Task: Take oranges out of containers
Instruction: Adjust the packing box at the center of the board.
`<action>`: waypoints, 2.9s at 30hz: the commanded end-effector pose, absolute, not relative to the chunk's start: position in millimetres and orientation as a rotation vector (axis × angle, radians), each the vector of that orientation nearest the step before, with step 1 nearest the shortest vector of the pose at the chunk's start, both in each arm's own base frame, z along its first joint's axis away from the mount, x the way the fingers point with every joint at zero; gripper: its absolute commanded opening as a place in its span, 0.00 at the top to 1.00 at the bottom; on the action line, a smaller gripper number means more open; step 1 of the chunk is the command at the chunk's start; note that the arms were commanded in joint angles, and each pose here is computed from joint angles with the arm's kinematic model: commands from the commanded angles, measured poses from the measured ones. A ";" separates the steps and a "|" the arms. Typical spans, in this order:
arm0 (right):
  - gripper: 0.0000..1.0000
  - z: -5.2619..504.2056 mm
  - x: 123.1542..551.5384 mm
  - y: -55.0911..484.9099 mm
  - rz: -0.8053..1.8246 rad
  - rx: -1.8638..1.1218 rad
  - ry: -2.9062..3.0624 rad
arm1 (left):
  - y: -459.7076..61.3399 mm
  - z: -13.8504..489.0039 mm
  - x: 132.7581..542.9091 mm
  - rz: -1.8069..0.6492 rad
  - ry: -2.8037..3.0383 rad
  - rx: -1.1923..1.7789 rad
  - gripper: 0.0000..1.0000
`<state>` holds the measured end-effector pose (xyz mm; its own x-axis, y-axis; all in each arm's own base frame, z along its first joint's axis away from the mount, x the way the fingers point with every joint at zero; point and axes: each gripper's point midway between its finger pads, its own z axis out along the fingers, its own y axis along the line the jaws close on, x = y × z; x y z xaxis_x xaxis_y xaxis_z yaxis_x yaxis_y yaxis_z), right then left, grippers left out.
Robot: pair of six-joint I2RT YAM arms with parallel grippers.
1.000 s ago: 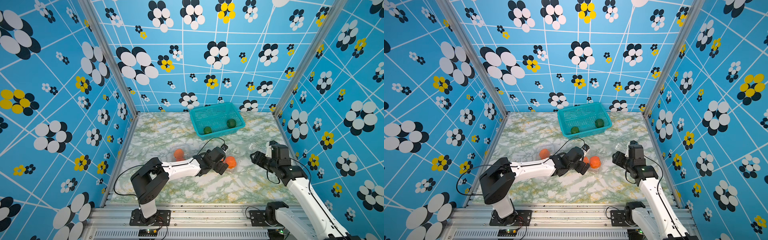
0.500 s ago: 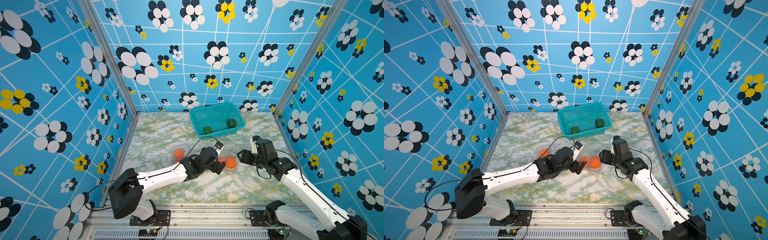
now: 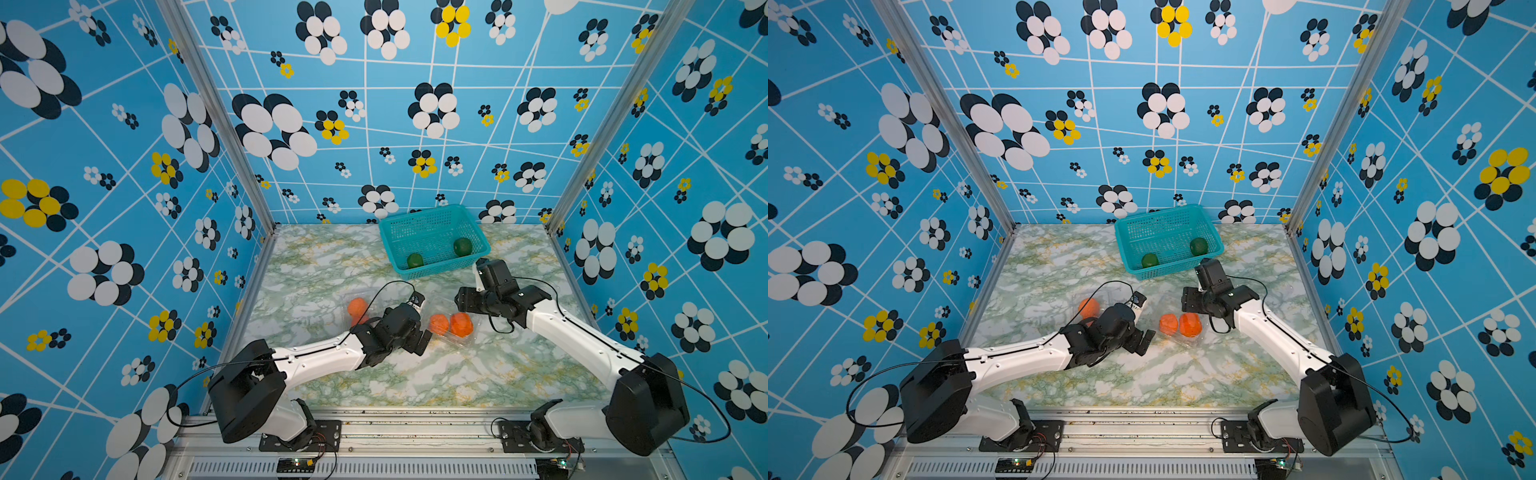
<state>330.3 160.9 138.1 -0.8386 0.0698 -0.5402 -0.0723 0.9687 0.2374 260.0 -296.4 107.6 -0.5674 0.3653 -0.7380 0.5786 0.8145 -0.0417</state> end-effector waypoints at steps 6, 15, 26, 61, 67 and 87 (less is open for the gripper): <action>0.28 121.8 344.5 161.3 0.262 -0.002 2.569 | -282.3 81.3 261.8 -0.275 2.297 0.674 0.00; 0.28 102.2 321.9 146.1 0.232 0.050 2.600 | -286.5 59.4 275.5 -0.269 2.380 0.671 0.00; 0.29 84.1 283.2 130.4 0.270 0.149 2.626 | -302.7 69.2 318.8 -0.356 2.368 0.606 0.00; 0.34 106.6 310.0 145.5 0.250 0.099 2.564 | -330.4 84.0 276.8 -0.839 2.344 0.455 0.04; 0.35 91.0 306.0 149.3 0.299 0.142 2.581 | -345.9 74.3 276.5 -0.850 2.381 0.480 0.04; 0.36 82.3 299.1 144.5 0.281 0.153 2.599 | -351.8 53.8 286.3 -0.774 2.462 0.475 0.05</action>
